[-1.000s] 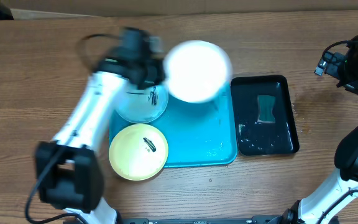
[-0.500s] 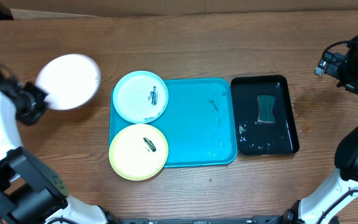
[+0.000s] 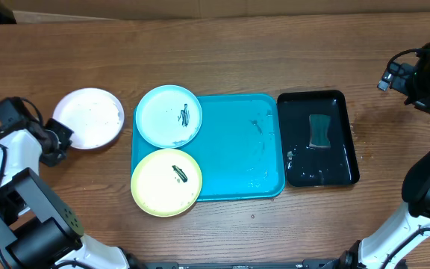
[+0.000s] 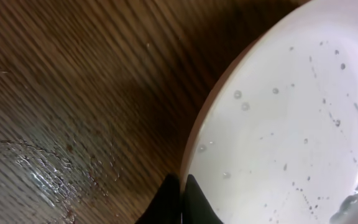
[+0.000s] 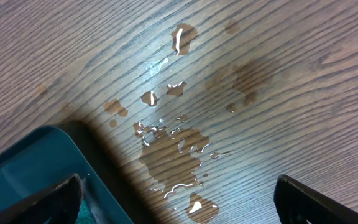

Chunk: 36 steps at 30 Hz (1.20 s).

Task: Clean dirty plates on tray and stack at the side
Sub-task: 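Carry the white plate left and set it on the table, then release the white plate and move left gripper to the yellow plate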

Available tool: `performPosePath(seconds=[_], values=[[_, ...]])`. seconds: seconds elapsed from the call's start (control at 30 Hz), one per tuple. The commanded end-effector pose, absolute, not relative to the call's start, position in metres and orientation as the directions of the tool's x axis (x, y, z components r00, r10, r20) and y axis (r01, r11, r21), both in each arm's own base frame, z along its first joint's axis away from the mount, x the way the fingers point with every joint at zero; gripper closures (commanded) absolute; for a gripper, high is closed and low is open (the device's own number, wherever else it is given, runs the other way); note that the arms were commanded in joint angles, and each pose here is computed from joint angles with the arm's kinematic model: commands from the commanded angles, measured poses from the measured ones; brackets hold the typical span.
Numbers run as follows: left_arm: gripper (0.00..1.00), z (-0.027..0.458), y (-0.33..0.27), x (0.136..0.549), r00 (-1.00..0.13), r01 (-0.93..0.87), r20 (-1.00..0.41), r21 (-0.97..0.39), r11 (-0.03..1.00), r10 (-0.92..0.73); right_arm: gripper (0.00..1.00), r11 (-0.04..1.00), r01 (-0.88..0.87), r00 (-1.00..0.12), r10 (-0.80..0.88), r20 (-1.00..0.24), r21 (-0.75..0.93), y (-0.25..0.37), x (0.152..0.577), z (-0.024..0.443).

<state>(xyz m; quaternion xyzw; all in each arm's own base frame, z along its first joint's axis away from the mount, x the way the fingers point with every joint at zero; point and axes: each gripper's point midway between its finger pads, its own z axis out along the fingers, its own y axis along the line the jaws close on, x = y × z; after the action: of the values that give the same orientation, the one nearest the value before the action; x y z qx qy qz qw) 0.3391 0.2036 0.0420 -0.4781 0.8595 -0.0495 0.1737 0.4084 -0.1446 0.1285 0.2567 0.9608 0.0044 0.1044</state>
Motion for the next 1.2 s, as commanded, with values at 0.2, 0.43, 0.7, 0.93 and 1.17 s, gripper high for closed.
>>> performPosePath(seconds=[0.2,0.43,0.7,0.93,1.17], values=[[0.48,0.086,0.179,0.361,-0.537,-0.739,-0.170,-0.378,0.558,-0.826,0.00,0.867,0.494,-0.840,0.494,-0.224,0.061,-0.146,0.410,0.137],[0.48,0.163,0.104,0.368,-0.758,-0.507,-0.139,-0.491,0.709,-0.638,0.00,0.867,0.494,-0.840,0.494,-0.224,0.061,-0.145,0.410,0.137],[0.61,0.166,0.000,0.330,-0.948,-0.277,-0.047,-0.362,0.890,-0.314,0.00,0.867,0.494,-0.840,0.494,-0.224,0.061,-0.145,0.410,0.137],[0.63,0.173,-0.020,0.279,-0.949,-0.290,-0.075,-0.184,0.939,-0.307,0.00,0.867,0.494,-0.840,0.494,-0.224,0.061,-0.146,0.410,0.137],[0.59,0.183,0.003,0.210,-0.866,-0.479,-0.127,-0.066,0.875,-0.484,0.00,0.867,0.494,-0.840,0.494,-0.224,0.061,-0.146,0.410,0.137]])
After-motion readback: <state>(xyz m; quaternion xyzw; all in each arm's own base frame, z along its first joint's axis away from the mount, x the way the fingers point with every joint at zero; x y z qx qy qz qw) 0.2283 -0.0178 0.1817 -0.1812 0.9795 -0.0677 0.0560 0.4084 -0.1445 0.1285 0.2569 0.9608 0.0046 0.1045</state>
